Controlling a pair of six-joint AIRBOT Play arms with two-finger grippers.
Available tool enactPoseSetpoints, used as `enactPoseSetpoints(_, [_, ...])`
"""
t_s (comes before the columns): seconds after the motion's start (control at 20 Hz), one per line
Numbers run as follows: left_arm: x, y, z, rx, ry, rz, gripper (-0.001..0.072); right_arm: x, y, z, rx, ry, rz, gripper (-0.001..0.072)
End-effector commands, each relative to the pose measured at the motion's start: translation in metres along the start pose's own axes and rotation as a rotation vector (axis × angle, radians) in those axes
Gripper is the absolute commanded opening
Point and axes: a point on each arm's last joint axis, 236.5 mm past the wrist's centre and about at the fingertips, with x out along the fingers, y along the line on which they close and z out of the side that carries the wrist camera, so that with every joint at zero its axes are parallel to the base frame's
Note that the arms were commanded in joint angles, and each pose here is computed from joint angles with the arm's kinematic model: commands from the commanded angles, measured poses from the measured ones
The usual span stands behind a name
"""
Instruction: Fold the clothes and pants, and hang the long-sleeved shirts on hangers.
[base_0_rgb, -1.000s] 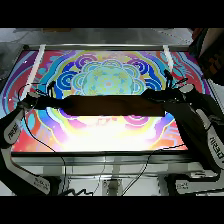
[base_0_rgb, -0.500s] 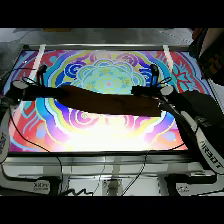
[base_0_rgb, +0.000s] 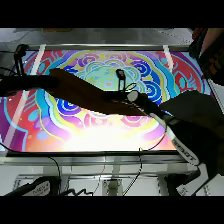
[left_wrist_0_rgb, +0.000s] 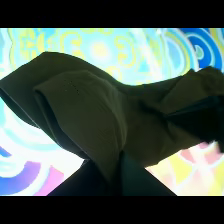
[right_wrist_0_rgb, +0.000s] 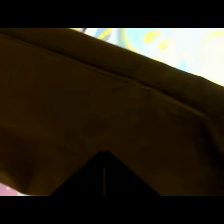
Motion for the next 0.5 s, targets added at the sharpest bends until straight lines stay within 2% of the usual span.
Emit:
enactPoseSetpoints(0.0, [-0.016,-0.012,0.01,0.007,-0.033,0.007,0.0012,0.054,0.054,-0.029,0.038,0.077,0.093,0.0012])
enactPoseSetpoints(0.25, [-0.008,-0.01,0.007,-0.007,-0.023,-0.005,0.0012,0.081,0.079,-0.052,0.046,0.133,0.135,0.0012])
enactPoseSetpoints(0.45, [0.019,-0.035,0.006,-0.023,-0.011,-0.091,0.0012,0.056,0.026,-0.029,-0.079,0.194,0.043,0.0013])
